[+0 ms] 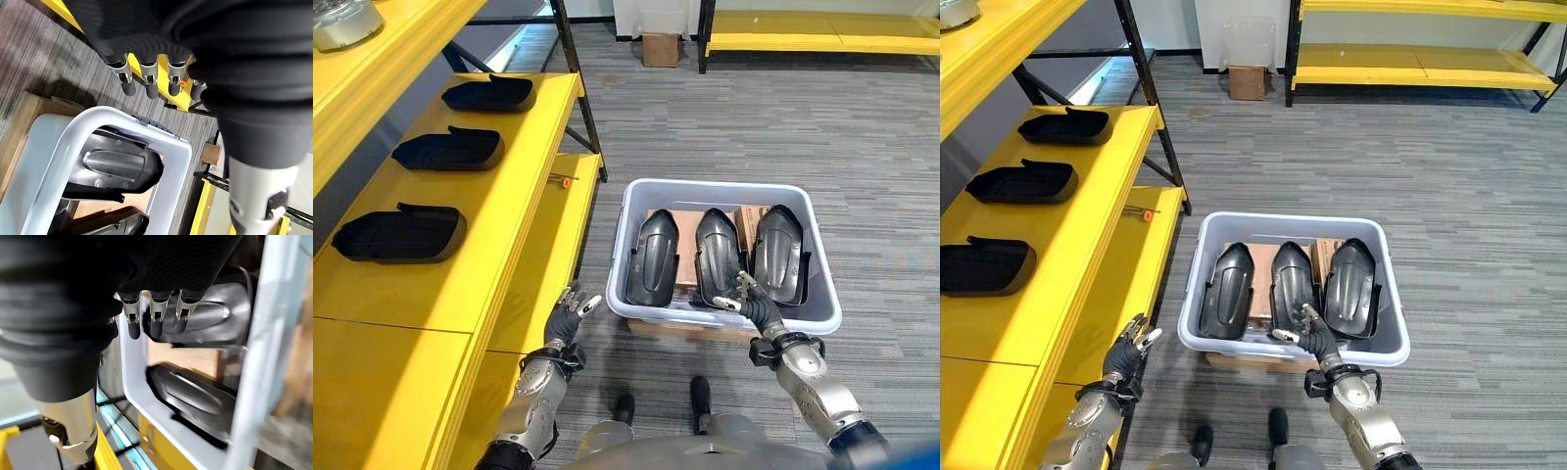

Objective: Move parts from the plastic box to the shelf.

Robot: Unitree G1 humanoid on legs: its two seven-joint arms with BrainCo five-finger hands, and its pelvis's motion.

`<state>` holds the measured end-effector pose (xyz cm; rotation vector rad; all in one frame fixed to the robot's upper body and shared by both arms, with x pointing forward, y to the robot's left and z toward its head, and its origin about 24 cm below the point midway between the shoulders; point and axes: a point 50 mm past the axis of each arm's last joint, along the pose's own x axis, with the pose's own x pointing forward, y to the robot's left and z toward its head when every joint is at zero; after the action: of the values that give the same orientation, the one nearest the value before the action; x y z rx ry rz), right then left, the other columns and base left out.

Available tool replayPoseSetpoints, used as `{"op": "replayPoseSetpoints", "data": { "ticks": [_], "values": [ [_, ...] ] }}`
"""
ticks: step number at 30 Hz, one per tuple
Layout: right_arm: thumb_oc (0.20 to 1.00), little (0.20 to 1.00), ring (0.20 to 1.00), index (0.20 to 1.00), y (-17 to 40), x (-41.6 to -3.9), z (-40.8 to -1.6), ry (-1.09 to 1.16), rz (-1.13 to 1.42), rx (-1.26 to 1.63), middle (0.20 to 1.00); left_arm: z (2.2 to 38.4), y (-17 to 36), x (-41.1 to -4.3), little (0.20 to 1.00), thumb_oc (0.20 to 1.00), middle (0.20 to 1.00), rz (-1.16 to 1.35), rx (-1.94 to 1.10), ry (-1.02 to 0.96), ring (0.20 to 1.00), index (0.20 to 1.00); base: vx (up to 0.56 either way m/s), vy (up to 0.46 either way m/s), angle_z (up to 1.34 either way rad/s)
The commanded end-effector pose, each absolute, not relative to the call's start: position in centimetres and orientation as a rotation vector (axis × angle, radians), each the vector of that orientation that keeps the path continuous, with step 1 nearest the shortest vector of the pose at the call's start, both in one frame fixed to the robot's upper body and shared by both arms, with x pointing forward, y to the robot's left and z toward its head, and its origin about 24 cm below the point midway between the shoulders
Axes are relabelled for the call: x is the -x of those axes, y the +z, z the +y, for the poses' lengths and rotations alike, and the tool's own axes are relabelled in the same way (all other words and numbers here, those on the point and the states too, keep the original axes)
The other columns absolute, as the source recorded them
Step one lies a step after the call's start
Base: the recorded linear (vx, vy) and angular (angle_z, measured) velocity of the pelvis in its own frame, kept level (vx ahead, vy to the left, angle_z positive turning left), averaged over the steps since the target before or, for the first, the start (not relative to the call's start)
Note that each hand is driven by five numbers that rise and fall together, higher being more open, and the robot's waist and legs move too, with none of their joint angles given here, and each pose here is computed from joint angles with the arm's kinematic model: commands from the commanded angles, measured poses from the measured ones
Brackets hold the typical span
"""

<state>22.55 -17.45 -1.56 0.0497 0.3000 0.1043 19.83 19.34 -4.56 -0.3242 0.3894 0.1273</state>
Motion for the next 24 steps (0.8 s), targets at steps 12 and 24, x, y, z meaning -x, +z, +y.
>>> {"op": "replayPoseSetpoints", "data": {
  "ticks": [12,24],
  "values": [
    [1.000,1.000,1.000,1.000,7.6,-28.2,-21.4,-0.218,-0.178,0.262,1.000,19.9,-0.8,-21.9,1.000,1.000,1.000,0.170,0.336,0.115,1.000,1.000,-0.02,0.003,-0.12],
    [1.000,1.000,1.000,1.000,15.4,-36.8,-23.5,-0.437,-0.279,0.484,1.000,16.1,2.0,-24.5,1.000,1.000,1.000,0.074,0.334,-0.073,1.000,1.000,-0.13,0.000,-0.05]
  ]
}}
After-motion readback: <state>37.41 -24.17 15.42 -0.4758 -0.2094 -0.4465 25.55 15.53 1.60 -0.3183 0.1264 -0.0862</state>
